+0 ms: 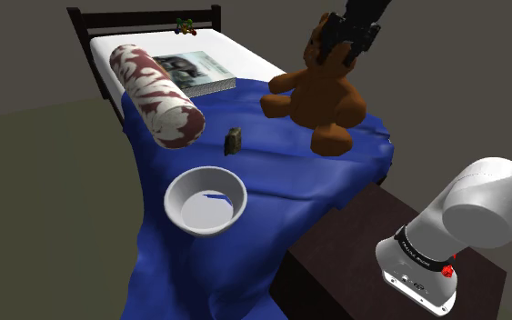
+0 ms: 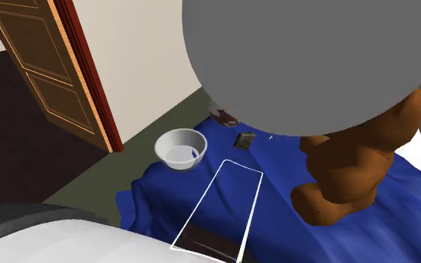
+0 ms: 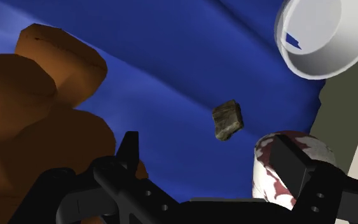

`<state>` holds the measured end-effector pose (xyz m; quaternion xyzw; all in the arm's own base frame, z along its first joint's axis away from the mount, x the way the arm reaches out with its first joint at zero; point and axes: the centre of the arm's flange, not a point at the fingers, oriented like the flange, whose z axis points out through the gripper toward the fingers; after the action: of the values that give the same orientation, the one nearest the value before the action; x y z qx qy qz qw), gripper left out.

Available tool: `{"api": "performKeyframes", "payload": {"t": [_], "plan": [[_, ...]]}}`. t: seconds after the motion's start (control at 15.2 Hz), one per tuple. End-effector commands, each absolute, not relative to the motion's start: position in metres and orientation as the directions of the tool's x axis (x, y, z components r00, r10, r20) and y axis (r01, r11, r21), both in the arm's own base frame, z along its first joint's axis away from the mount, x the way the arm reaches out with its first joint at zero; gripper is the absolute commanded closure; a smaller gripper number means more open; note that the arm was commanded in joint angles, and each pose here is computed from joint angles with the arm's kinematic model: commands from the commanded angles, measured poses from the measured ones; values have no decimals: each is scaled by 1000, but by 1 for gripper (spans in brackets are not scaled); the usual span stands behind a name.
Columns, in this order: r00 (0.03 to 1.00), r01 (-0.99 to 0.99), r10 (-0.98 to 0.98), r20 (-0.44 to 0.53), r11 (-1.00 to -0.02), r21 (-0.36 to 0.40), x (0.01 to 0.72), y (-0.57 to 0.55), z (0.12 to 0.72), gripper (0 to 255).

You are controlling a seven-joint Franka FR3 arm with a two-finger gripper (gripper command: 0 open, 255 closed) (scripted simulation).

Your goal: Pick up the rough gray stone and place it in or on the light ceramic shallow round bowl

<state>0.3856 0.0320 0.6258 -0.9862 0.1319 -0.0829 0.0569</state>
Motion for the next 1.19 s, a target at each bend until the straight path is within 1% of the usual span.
{"api": "performKeyframes", "payload": {"t": [0.0,0.53,1.12], "plan": [[945,-292,-306,118,-949,-121,407,46,608,0],[897,-442,-443,7,-895,-58,500,88,545,0],[803,-587,-586,-105,-809,33,599,118,460,0]]}}
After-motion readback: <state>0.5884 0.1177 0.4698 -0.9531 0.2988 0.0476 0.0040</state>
